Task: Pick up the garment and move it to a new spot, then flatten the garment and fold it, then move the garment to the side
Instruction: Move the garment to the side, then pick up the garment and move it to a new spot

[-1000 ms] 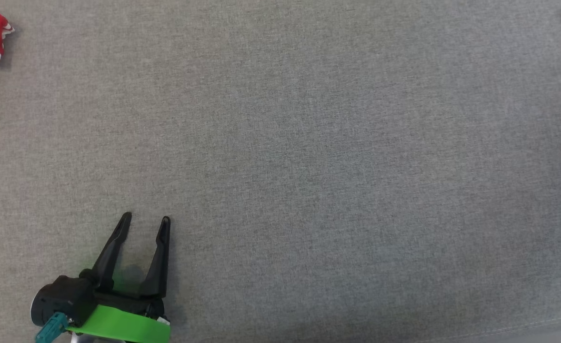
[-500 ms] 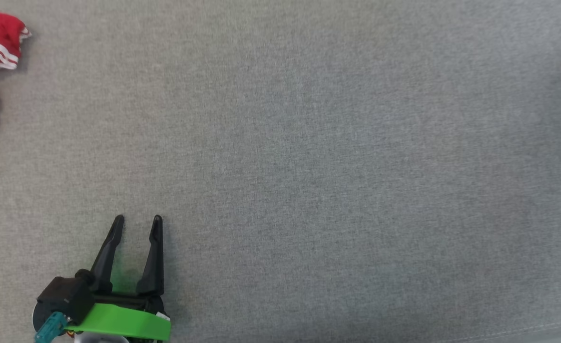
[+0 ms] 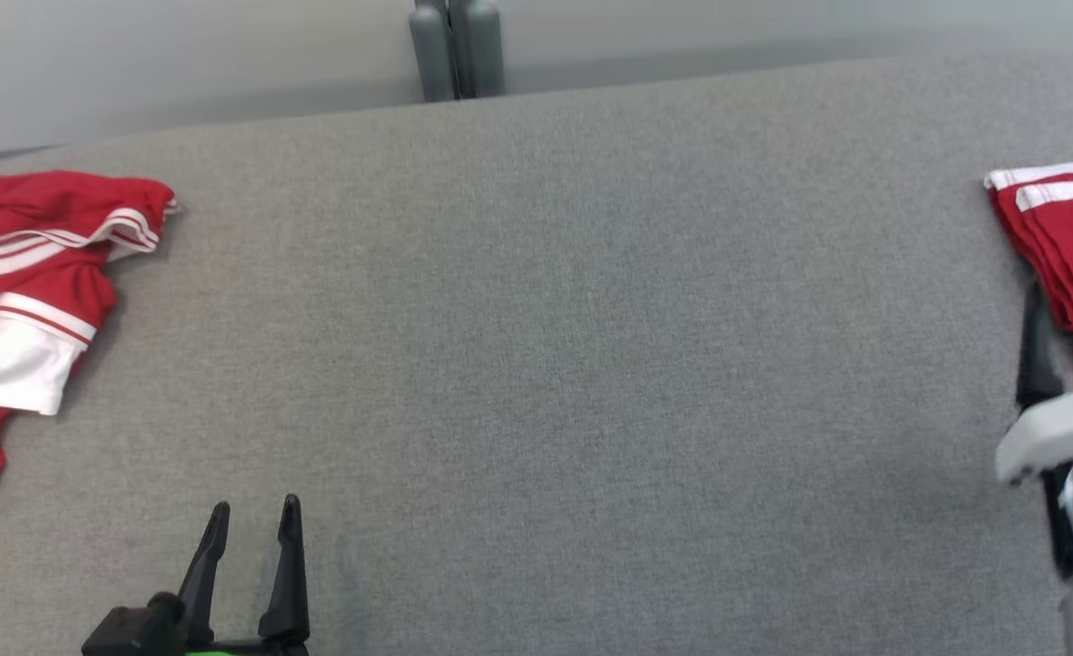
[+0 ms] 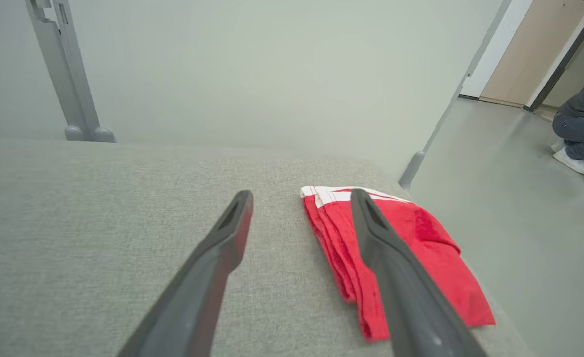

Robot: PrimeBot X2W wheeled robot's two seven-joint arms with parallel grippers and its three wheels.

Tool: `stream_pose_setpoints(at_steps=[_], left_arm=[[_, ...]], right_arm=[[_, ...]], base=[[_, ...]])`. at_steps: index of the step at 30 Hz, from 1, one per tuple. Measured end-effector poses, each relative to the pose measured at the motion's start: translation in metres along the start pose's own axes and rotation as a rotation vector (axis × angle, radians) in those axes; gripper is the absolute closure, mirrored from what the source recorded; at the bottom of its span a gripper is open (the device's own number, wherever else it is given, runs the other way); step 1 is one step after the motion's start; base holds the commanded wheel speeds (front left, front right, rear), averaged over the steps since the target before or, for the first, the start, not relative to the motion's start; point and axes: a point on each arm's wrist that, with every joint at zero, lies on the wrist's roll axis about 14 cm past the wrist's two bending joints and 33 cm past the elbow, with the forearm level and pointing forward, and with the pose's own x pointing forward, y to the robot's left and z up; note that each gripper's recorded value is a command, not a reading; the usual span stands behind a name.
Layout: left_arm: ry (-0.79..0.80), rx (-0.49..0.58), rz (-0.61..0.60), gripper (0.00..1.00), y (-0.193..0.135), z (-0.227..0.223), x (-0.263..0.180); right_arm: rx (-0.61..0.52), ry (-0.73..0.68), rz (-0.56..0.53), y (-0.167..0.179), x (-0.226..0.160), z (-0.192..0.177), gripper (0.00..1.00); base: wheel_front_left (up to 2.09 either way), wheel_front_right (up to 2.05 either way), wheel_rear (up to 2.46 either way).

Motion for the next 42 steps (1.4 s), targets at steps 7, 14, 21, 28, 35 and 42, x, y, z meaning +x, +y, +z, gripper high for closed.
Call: stream_pose_setpoints(at_steps=[7,14,21,28,35,42], left_arm=[[-0.098,0.038,0.034,0.00,0.006,0.028,-0.028],[-0.168,0.052,0.071,0.00,0.015,0.045,-0.046],[-0.187,0.047,0.085,0.00,0.017,0.047,-0.054],[-0.178,0.045,0.083,0.00,0.016,0.044,-0.054],[-0.168,0.045,0.077,0.00,0.014,0.041,-0.054],[-0.161,0.046,0.075,0.00,0.015,0.040,-0.052]], right_arm=[[0.146,-0.024,0.061,0.044,-0.072,-0.018,0.00],[0.172,-0.041,0.155,0.079,-0.106,-0.013,0.00],[0.184,-0.063,0.237,0.106,-0.115,-0.004,0.00],[0.200,-0.070,0.242,0.108,-0.114,-0.001,0.00],[0.200,-0.067,0.235,0.106,-0.113,-0.002,0.00],[0.200,-0.061,0.232,0.105,-0.111,-0.004,0.00]], base=[[0.00,0.00,0.00],[0.00,0.00,0.00],[0.00,0.00,0.00],[0.00,0.00,0.00],[0.00,0.00,0.00],[0.00,0.00,0.00]])
